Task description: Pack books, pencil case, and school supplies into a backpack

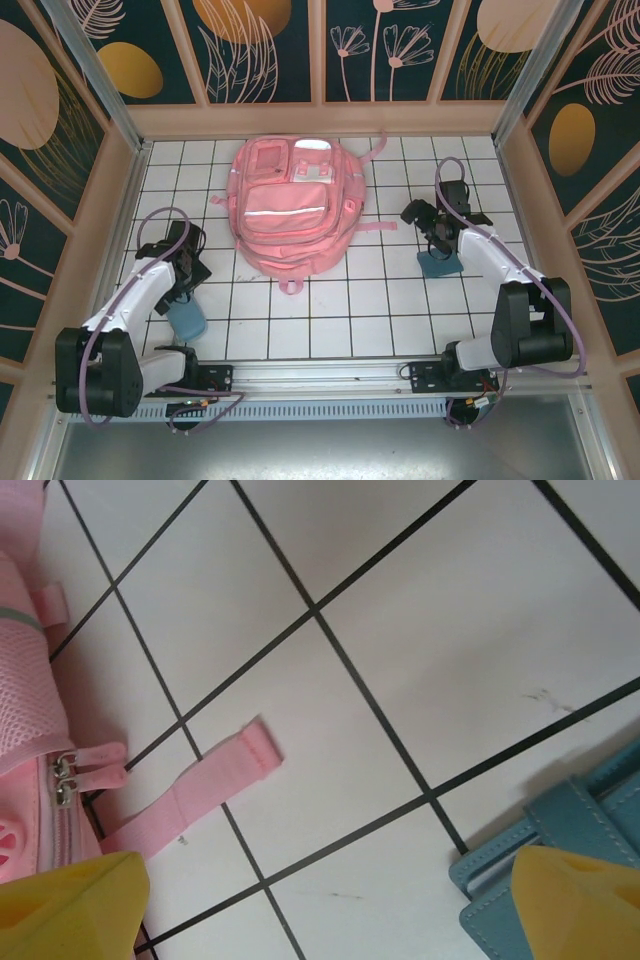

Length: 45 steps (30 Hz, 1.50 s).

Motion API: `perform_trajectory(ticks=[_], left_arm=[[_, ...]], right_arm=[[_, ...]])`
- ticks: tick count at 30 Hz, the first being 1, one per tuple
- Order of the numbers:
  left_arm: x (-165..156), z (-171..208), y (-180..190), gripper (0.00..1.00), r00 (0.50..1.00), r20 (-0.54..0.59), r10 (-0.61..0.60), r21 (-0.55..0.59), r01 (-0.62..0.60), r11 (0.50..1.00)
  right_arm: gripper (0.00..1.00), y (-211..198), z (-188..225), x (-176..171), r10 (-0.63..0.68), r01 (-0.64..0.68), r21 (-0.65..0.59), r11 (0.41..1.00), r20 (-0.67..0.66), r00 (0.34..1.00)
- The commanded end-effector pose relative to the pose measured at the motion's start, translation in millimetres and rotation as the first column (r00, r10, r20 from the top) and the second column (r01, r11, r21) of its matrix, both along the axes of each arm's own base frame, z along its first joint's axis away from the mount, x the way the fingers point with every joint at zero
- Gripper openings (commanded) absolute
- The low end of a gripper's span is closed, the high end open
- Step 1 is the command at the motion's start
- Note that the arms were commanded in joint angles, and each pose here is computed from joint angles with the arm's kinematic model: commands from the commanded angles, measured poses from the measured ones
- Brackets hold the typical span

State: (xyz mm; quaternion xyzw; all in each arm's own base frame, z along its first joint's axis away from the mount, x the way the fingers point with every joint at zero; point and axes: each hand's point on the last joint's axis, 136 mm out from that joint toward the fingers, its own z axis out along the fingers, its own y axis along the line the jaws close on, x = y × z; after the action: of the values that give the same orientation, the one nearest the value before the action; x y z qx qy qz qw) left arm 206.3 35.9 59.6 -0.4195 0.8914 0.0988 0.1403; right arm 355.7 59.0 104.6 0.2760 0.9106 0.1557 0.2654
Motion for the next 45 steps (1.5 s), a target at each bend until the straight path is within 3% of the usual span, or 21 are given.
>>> perform_trajectory(ticks=[1,6,11,20,24,27,30,36,39,45], left_arm=[[2,-13,-5,0.98,0.996,0.042,0.08,-0.071,-0.077,0.995],[10,-33,-16,0.98,0.998,0.041,0.056,-0.134,-0.05,0.99],[17,-35,-21,0.9,0.998,0.052,0.032,-0.155,-0.024,0.988],[27,-23,-22,0.53,0.996,0.089,-0.004,-0.152,0.018,0.988],[37,-6,-23,0.53,0.991,0.129,-0.027,-0.147,0.046,0.988],[55,24,-30,0.53,0.974,0.223,-0.044,-0.177,0.084,0.981],[83,67,-52,0.54,0.927,0.371,-0.059,-0.269,0.168,0.948],[127,129,-109,0.56,0.825,0.557,-0.095,-0.399,0.366,0.841],[146,154,-138,0.56,0.776,0.621,-0.11,-0.42,0.448,0.789],[170,169,-173,0.57,0.728,0.683,-0.061,-0.491,0.519,0.699]], right_arm=[[0.94,12,11,6,0.057,-0.058,0.03,0.998,0.045,0.997],[0.94,17,13,8,0.073,-0.076,0.056,0.996,0.052,0.996],[0.93,20,18,8,0.072,-0.076,0.072,0.994,0.066,0.995],[0.92,29,26,7,0.081,-0.088,0.093,0.992,0.084,0.993],[0.92,41,32,9,0.117,-0.126,0.09,0.988,0.099,0.988],[0.91,66,44,10,0.201,-0.214,0.084,0.973,0.142,0.969],[0.91,112,61,8,0.349,-0.376,0.098,0.922,0.218,0.912],[0.92,238,108,-23,0.613,-0.708,0.14,0.693,0.404,0.679],[0.92,287,126,-41,0.648,-0.781,0.175,0.599,0.467,0.602],[0.9,338,136,-57,0.655,-0.834,0.193,0.518,0.537,0.531]])
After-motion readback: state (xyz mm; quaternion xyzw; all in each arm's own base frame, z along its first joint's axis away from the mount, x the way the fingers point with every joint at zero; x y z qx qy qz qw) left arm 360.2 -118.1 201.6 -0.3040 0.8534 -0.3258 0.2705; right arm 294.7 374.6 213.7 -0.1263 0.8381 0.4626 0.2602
